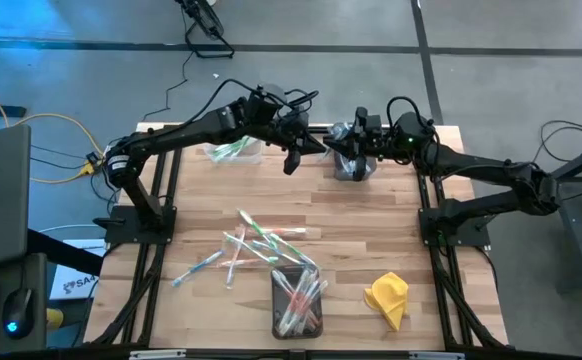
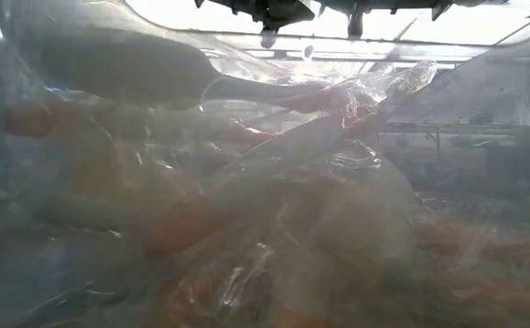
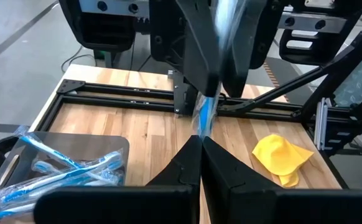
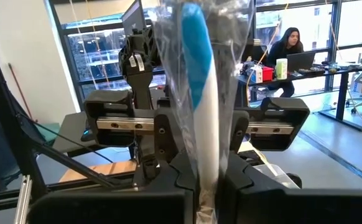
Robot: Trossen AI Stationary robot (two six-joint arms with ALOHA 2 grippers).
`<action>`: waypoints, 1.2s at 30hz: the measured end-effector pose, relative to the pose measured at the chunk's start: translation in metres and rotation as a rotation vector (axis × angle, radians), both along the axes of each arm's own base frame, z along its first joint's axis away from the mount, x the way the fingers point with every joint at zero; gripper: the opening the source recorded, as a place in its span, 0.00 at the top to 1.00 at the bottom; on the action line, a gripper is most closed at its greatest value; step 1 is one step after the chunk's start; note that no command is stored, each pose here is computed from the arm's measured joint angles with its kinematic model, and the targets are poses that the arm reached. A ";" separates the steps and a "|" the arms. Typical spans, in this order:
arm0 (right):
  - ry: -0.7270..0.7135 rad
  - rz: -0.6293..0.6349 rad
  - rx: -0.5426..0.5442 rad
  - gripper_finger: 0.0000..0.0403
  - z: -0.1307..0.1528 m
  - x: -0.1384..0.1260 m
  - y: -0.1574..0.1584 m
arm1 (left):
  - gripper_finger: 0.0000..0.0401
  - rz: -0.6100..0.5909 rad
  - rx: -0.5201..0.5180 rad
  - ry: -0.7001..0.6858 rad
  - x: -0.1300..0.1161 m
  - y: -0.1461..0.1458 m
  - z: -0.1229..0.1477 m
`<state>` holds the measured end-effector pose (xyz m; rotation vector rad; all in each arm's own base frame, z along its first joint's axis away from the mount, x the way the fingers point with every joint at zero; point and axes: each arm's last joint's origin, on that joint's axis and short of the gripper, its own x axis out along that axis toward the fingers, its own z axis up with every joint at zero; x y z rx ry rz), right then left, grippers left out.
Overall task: Pick & Place Toothbrushes
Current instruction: Put the blue toothbrush into the top black bin
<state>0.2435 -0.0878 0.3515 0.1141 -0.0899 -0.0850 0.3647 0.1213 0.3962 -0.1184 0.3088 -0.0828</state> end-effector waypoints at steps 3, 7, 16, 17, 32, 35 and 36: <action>0.004 0.000 -0.001 0.97 0.000 0.000 0.000 | 1.00 0.000 0.000 0.000 0.000 0.000 0.000; 0.006 0.000 -0.003 0.97 -0.001 0.000 0.000 | 1.00 0.000 0.000 0.001 0.000 0.000 0.000; 0.007 0.000 -0.003 0.97 -0.001 0.000 0.000 | 1.00 -0.001 -0.002 0.002 0.000 0.000 0.000; 0.007 0.000 -0.002 0.97 -0.001 0.000 0.000 | 0.99 -0.001 -0.001 0.002 0.000 0.000 0.000; 0.011 0.005 -0.001 0.97 -0.001 0.000 0.000 | 0.64 0.007 0.006 -0.002 0.000 0.000 0.000; 0.011 0.005 -0.001 0.97 -0.001 0.000 0.000 | 0.63 0.007 0.006 -0.001 0.000 0.000 0.000; 0.011 0.005 -0.001 0.97 -0.001 0.000 0.000 | 0.63 0.007 0.006 -0.001 0.000 0.000 0.000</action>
